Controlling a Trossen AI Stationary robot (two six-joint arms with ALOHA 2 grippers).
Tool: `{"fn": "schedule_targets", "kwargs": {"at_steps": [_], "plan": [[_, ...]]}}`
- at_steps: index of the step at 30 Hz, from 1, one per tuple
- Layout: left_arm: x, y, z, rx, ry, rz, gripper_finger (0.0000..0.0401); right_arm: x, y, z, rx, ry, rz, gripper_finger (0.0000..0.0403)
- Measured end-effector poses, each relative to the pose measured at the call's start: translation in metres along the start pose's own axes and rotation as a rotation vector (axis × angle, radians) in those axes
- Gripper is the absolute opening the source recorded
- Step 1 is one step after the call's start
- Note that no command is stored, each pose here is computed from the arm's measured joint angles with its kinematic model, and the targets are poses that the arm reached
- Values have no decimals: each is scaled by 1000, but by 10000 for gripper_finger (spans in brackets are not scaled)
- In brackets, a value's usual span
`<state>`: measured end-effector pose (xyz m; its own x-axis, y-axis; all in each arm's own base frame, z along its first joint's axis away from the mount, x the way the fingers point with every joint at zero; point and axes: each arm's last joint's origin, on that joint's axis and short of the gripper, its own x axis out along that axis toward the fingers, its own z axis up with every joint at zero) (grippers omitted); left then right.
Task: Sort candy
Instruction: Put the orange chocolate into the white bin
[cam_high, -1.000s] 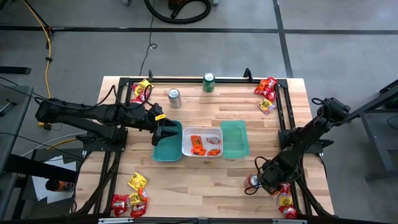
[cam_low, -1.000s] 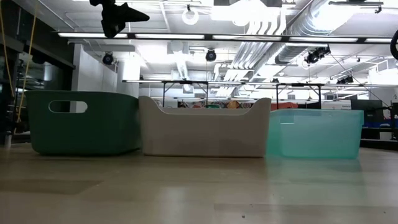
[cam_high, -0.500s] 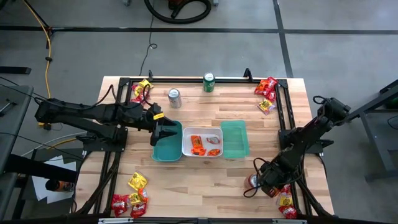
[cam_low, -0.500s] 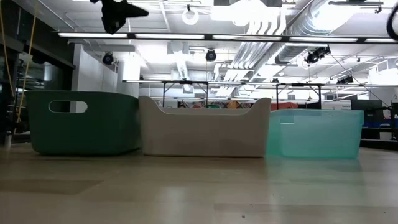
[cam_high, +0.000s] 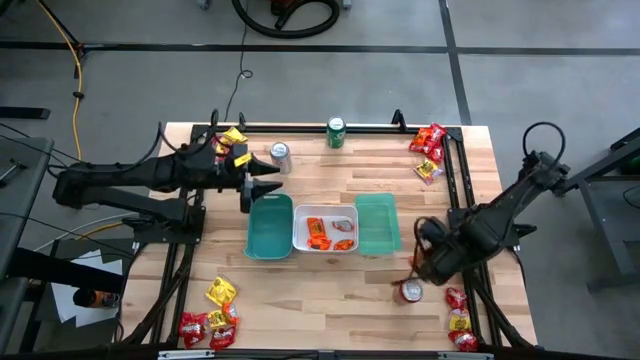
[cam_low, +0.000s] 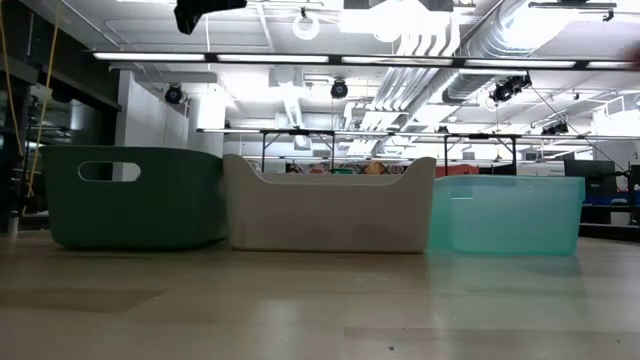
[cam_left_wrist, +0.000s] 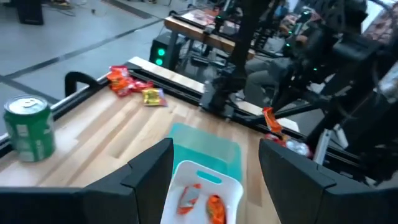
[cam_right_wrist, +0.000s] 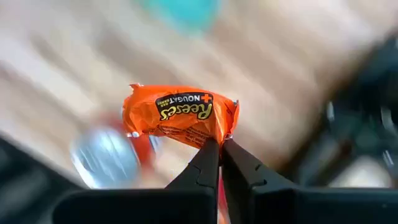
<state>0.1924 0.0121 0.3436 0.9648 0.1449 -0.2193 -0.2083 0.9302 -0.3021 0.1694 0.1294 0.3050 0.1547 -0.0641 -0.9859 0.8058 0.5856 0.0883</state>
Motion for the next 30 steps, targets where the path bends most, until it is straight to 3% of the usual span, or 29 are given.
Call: {"fn": "schedule_targets", "kwargs": {"at_steps": [6, 12, 15, 20, 24, 30], "plan": [[2, 2, -5, -25, 19, 6, 225, 27, 26, 41, 31, -186, 234, 1], [-4, 0, -3, -30, 20, -64, 225, 58, 50, 97, 17, -401, 491, 1], [-11, 0, 0, -39, -3, -74, 225, 69, 57, 121, -6, -488, 554, 1], [-17, 0, 2, -41, -31, -73, 225, 88, 65, 143, -56, -479, 602, 5], [-18, 0, 2, -49, -29, -72, 225, 102, 69, 147, -82, -424, 607, 48], [-18, 0, 2, -43, -30, -72, 225, 107, 71, 146, -128, -407, 596, 165]]}}
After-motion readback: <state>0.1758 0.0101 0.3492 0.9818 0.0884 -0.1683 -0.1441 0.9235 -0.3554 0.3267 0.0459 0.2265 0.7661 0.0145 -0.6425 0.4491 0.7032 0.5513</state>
